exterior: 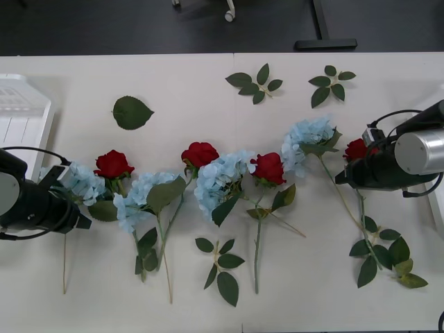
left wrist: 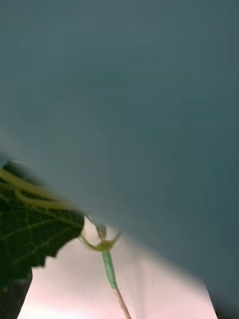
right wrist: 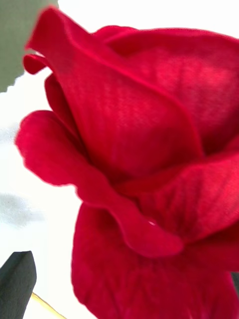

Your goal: Place the red flowers into the right box and the blue flowers into the left box. If a person shows an open palm, hand one flower to the person first, then continue sorting.

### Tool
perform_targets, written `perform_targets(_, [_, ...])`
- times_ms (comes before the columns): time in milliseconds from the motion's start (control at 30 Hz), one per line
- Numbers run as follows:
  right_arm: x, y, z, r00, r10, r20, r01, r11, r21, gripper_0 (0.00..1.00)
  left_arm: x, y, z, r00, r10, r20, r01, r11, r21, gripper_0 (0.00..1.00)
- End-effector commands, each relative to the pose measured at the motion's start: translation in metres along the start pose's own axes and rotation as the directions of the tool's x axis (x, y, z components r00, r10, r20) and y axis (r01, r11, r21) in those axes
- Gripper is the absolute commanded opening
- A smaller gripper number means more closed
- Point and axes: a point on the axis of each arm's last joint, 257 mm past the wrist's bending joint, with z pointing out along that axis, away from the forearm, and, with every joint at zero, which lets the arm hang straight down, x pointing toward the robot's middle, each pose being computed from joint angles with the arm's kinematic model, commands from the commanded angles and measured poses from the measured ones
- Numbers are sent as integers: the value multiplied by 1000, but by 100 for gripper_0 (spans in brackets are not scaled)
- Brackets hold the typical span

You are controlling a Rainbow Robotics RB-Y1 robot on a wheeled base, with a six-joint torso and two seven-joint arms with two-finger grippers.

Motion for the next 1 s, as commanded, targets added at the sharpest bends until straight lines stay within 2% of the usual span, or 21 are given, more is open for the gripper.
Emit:
perform_targets(33, [-20, 21, 1, 999, 7, 44, -6, 1000, -16, 100, -20, -7, 1, 996, 82, 37, -81, 997, -13, 100])
perform_targets(167, [-20, 19, 2, 999, -1, 49, 1, 1000, -5, 100, -16, -8, 3, 996, 89, 28, -89, 996, -15, 99])
perform_targets(200, [-20, 19, 3, 999, -4, 48, 4, 1000, -2, 100, -14, -8, 4, 995, 97, 22, -97, 995, -19, 84])
perform_targets(233, [-20, 19, 3, 999, -3, 49, 3, 1000, -1, 100, -13, -7, 5, 995, 97, 19, -96, 995, -20, 77])
perform_targets(300, [-21, 19, 3, 999, -5, 51, 4, 1000, 5, 100, -11, -7, 7, 995, 98, 16, -98, 995, -25, 43])
perform_targets(333, [-21, 19, 3, 999, -6, 52, 5, 1000, 6, 100, -10, -5, 8, 995, 98, 13, -97, 995, -29, 31])
perform_targets(367, [-20, 19, 4, 999, -7, 51, 7, 1000, 8, 91, -10, -5, 8, 995, 95, 12, -95, 995, -29, 22])
perform_targets(400, [-21, 18, 4, 999, -6, 53, 6, 1000, 10, 61, -9, -4, 9, 996, 90, 10, -90, 996, -29, 2])
perform_targets(433, [-21, 18, 4, 999, -6, 52, 6, 1000, 12, 53, -7, -3, 10, 996, 87, 6, -87, 996, -29, 0])
perform_targets(533, [-21, 18, 5, 998, -10, 54, 9, 1000, 17, 17, -7, 0, 13, 997, 79, 9, -79, 996, -30, 0])
perform_targets(600, [-21, 18, 5, 998, -10, 55, 9, 1000, 20, 2, -8, 0, 12, 997, 81, 12, -80, 996, -32, 0])
perform_targets(833, [-21, 17, 5, 998, -12, 56, 10, 1000, 25, 0, -16, -1, 5, 996, 85, 31, -84, 996, -27, 0])
perform_targets(1000, [-22, 17, 4, 998, -12, 60, 10, 1000, 26, 0, -29, 6, -24, 991, 128, 47, -125, 990, -58, 0])
